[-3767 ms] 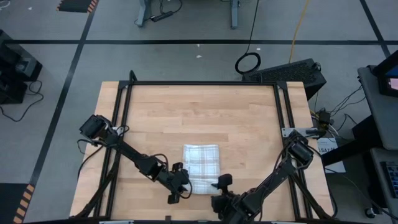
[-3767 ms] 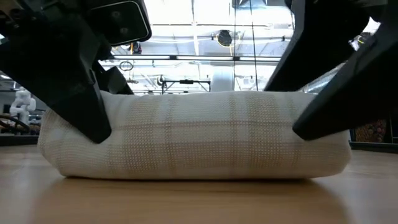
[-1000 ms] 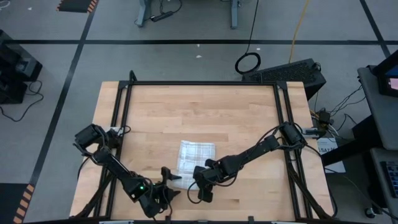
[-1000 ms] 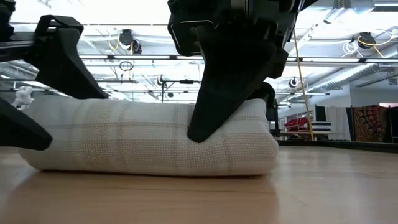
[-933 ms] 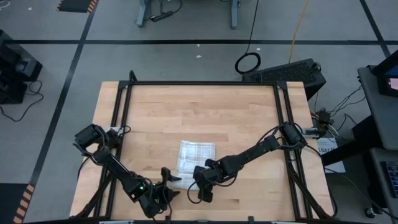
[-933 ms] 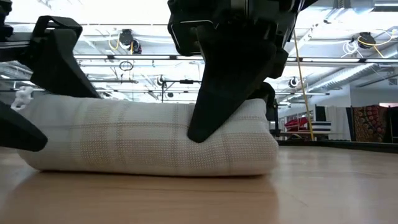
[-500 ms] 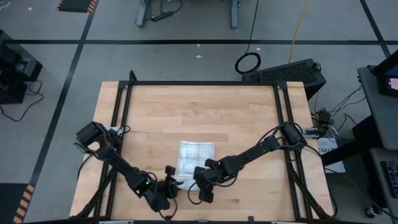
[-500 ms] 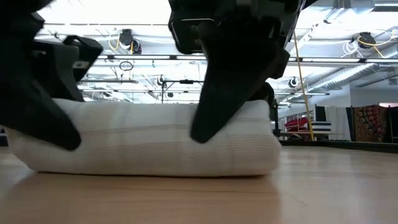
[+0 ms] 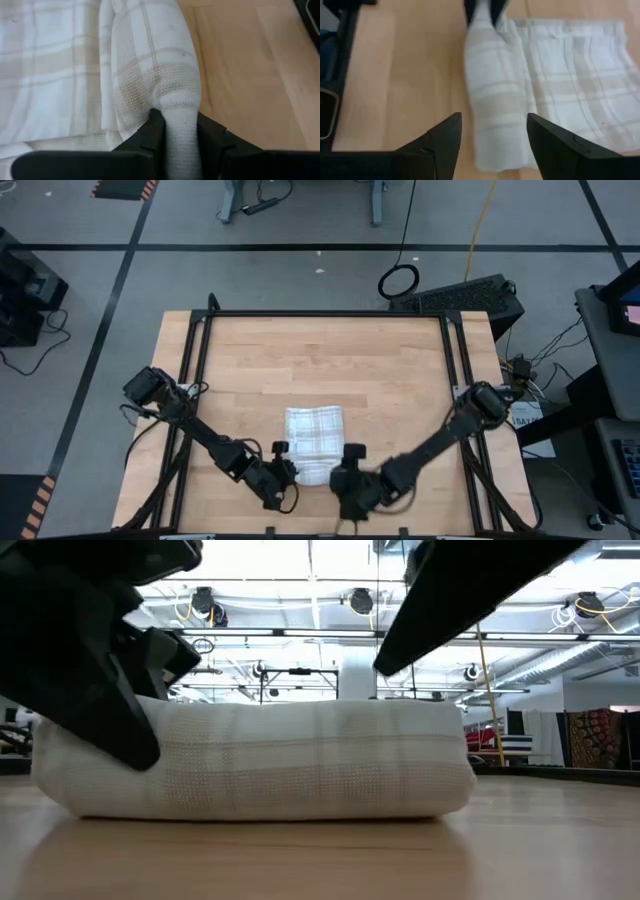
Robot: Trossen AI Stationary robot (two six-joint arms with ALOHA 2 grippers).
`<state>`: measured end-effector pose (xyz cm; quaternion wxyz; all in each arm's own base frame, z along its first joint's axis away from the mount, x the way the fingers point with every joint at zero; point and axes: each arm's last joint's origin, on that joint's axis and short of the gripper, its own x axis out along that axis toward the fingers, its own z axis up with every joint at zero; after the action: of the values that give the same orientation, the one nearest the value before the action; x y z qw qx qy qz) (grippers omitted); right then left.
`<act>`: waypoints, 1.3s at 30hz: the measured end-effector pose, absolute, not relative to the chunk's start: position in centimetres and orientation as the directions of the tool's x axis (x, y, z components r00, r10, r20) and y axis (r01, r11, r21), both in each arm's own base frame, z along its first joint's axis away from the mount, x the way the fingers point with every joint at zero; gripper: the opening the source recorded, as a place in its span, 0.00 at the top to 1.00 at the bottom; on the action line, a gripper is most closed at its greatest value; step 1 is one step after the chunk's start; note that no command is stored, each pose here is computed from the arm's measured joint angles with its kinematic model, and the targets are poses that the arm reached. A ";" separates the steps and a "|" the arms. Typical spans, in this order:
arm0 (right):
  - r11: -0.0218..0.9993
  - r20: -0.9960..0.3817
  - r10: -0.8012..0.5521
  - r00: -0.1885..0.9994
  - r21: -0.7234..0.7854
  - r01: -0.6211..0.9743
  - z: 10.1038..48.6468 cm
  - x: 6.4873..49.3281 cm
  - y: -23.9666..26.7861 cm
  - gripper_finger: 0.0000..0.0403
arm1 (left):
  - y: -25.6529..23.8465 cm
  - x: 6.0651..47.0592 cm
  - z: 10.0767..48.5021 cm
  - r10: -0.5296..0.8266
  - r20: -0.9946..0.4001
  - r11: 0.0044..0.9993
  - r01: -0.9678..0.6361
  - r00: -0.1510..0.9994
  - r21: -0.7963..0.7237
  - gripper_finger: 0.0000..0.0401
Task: Roll towel
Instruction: Roll the white kitchen towel
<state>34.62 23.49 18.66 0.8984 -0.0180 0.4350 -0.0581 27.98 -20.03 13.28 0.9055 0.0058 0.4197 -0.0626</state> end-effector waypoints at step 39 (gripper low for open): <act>0.988 -0.808 -0.109 0.579 -0.154 -0.028 14.6 37.2 22.3 0.54 | -14.4 30.8 14.5 -0.444 -0.767 0.885 0.096 0.462 -0.455 0.78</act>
<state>37.24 22.32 14.64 0.8855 -0.0749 0.4580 -0.0227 30.81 -14.42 14.51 0.8366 -0.1767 0.4928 -0.1615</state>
